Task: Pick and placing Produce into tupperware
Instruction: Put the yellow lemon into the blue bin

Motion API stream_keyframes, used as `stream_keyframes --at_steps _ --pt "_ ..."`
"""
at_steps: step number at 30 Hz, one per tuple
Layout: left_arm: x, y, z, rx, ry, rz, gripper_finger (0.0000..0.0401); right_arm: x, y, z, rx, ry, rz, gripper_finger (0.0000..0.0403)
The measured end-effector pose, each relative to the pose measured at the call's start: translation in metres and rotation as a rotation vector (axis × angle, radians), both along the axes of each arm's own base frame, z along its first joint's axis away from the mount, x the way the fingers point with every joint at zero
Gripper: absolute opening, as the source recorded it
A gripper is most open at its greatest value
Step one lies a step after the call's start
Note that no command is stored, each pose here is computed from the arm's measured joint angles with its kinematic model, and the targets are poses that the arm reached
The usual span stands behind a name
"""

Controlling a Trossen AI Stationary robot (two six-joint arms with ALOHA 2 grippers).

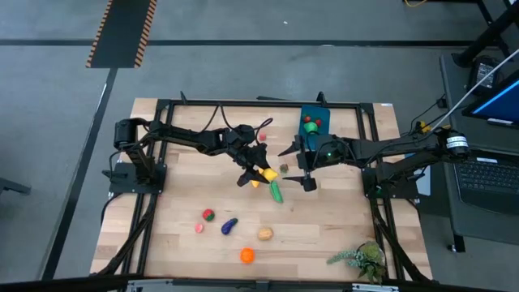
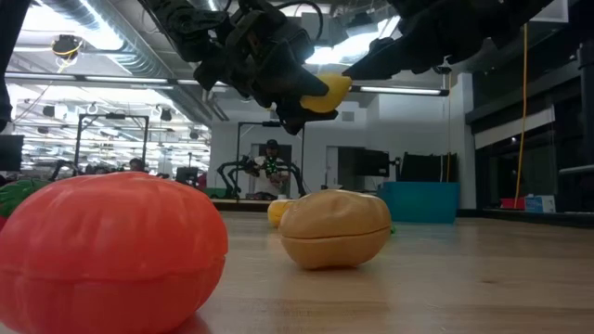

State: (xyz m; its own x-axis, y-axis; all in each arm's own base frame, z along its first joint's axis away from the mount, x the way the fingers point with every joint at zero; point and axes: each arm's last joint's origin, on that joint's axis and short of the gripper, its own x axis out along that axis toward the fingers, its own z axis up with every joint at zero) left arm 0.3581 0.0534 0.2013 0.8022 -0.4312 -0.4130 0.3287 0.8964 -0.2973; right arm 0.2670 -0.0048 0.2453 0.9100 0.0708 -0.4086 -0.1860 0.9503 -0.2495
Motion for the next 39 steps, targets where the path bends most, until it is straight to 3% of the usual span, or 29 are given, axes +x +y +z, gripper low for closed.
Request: stream_keyframes --at_steps 5,13,17,22,26,30,39 --pt "0.000 0.000 0.000 0.000 0.001 0.000 0.0192 0.000 0.000 -0.001 0.065 0.014 -0.032 0.0381" --pt "0.000 0.000 0.000 -0.001 0.003 0.000 0.0190 -0.001 0.000 -0.001 0.066 0.018 -0.032 0.0381" --pt "0.000 0.001 0.000 -0.002 0.004 0.003 0.0190 0.000 0.003 -0.001 -0.021 0.012 0.018 0.0381" --pt "0.000 0.001 0.000 -0.009 0.009 0.008 0.0190 0.005 0.018 -0.011 -0.236 0.023 0.166 0.0381" --pt "0.000 0.001 0.000 -0.012 0.010 0.009 0.0190 0.013 0.022 -0.024 -0.382 0.066 0.140 0.0381" --pt "0.000 0.001 0.000 -0.016 0.013 0.012 0.0190 0.023 0.022 -0.030 -0.451 0.037 0.114 0.0381" --pt "0.000 0.001 0.000 -0.022 0.013 0.006 0.0190 0.032 0.026 -0.036 -0.459 -0.013 0.115 0.0381"
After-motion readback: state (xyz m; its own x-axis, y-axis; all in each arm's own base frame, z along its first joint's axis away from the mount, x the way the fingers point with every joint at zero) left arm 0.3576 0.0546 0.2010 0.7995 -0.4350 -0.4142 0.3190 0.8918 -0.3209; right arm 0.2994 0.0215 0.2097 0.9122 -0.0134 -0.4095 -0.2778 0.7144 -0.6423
